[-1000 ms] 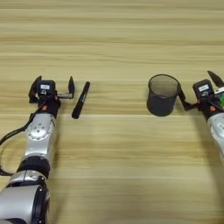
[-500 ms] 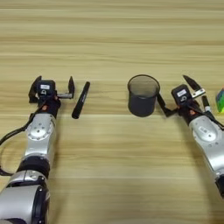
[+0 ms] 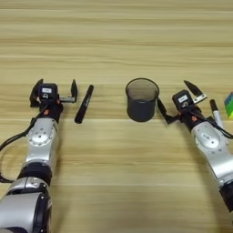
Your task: Move the objects on the table
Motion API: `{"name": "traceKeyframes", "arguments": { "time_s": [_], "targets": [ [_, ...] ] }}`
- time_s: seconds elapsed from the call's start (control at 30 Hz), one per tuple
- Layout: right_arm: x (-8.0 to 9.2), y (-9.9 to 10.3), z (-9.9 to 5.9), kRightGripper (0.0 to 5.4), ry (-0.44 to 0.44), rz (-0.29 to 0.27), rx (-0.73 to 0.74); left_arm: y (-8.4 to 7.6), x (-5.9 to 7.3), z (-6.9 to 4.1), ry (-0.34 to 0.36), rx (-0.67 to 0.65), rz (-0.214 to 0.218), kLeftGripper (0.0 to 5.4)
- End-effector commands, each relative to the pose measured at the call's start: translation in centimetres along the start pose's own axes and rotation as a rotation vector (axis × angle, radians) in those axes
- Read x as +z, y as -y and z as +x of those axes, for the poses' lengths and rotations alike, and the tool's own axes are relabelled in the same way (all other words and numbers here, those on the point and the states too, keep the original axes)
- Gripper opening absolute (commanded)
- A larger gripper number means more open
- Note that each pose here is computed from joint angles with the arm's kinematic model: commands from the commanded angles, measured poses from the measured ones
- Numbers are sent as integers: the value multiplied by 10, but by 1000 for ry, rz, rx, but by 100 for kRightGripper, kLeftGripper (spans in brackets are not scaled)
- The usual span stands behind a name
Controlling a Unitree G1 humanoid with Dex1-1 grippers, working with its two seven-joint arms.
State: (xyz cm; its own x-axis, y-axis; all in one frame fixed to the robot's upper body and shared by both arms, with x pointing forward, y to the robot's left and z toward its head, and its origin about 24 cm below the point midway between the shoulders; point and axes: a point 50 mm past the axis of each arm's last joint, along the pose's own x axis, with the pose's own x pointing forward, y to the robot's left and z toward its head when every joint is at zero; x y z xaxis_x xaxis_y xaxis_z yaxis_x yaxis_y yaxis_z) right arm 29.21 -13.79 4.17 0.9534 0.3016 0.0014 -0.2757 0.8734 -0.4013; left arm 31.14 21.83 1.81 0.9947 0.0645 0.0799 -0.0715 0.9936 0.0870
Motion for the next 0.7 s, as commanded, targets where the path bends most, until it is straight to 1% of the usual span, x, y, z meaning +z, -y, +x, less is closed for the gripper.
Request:
{"name": "traceKeyframes", "arguments": {
  "time_s": [0.03, 0.13, 0.23, 0.43, 0.53, 0.7],
  "targets": [
    [5, 17, -14, 536, 24, 10, -73, 2, 4, 3, 14, -8, 13, 540],
    [4, 20, -28, 536, 21, 21, -93, 3, 4, 3, 17, -8, 13, 540],
    [1, 23, -46, 536, -5, 60, -122, 3, 5, 3, 19, -9, 14, 540],
    [-3, 26, -74, 536, -80, 167, -162, 3, 5, 3, 19, -10, 14, 540],
    [-2, 29, -84, 536, -107, 199, -173, 4, 5, 3, 20, -11, 14, 540],
    [-3, 25, -101, 536, -147, 304, -179, 4, 5, 3, 19, -12, 13, 540]
  ]
}}
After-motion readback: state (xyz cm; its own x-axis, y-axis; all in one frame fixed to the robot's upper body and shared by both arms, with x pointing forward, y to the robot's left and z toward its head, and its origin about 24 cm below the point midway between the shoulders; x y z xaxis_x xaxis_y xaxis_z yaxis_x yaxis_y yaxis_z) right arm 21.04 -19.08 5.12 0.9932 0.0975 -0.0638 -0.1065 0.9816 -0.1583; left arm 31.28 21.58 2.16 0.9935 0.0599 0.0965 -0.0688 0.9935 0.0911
